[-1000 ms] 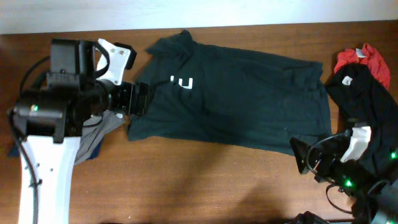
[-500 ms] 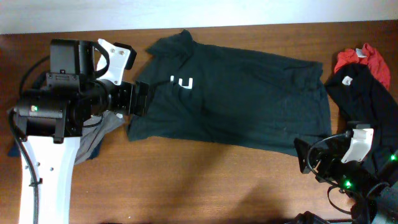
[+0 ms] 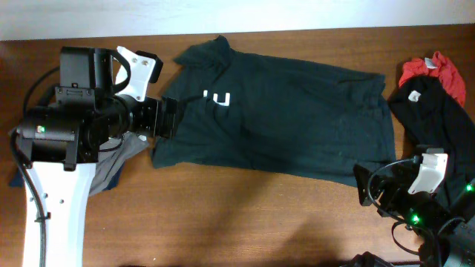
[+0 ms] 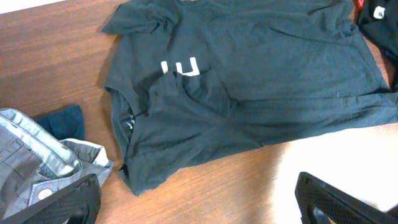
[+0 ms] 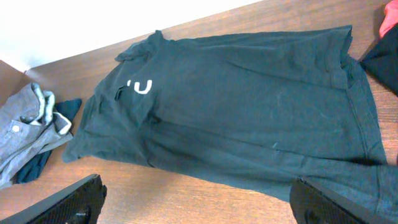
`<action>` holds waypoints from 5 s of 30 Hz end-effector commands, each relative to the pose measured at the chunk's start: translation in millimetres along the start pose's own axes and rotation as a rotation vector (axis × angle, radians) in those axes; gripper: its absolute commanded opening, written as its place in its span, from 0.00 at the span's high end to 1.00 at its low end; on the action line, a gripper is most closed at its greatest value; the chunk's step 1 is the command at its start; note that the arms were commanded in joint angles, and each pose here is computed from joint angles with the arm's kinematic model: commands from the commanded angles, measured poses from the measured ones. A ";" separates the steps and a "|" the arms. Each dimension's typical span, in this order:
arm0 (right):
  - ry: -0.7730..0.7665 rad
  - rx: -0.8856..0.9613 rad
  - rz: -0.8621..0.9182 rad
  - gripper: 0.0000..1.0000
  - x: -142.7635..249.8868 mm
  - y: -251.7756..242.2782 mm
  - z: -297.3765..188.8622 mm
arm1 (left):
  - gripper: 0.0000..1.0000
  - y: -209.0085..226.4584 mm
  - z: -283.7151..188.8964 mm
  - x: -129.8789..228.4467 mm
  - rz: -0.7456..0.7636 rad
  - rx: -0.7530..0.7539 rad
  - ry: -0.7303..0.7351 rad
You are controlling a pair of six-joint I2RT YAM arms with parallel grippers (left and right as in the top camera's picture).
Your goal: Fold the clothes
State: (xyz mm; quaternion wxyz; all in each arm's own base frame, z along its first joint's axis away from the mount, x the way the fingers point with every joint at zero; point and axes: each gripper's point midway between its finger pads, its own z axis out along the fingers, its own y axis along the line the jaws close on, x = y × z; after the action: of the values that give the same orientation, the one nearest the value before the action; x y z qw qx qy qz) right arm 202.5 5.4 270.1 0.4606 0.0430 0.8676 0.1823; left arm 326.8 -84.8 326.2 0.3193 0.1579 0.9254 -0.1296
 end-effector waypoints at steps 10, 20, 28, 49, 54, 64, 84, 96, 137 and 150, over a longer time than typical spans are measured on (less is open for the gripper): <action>-0.002 0.005 -0.020 0.01 -1.3 1.0 -1.3 | 0.01 -2.6 1.7 1.5 -0.011 0.011 0.009; -0.002 0.005 -0.020 0.01 -1.3 1.0 -1.3 | 0.01 -2.6 1.7 1.6 -0.011 0.011 0.009; -0.002 0.005 -0.020 0.01 -1.3 1.0 -1.3 | 0.01 -2.7 1.7 1.5 -0.011 0.011 0.009; -0.002 0.005 -0.020 0.01 -1.3 1.0 -1.3 | 0.01 -2.8 1.7 1.7 -0.011 0.012 0.009; -0.002 0.005 -0.020 0.01 -1.4 0.9 -1.3 | 0.01 -2.8 1.7 1.7 -0.011 0.012 0.009; -0.002 0.005 -0.020 0.01 -1.4 0.9 -1.3 | 0.01 -2.7 1.7 1.5 -0.011 0.012 0.009; -0.002 0.005 -0.020 0.01 -1.3 1.0 -1.3 | 0.01 -3.8 1.6 8.6 -0.019 0.016 0.037; -0.118 -0.114 -0.121 0.01 -30.3 21.4 -4.1 | 0.01 20.1 4.1 2.8 -0.013 -0.115 0.026; 0.497 0.229 0.242 0.25 -60.3 -54.2 167.9 | 0.31 56.5 159.5 40.8 -0.142 -0.018 0.464; 0.368 0.322 0.215 0.04 -67.5 -18.7 46.2 | 0.26 90.0 -5.4 43.5 -0.375 -0.307 0.271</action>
State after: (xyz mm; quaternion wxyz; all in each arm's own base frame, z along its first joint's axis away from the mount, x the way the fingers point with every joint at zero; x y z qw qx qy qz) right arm 295.1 -3.6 286.8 0.2548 0.1527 0.9456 0.1327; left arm 338.4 -1.3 268.0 0.1546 -0.0215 0.9868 -0.0437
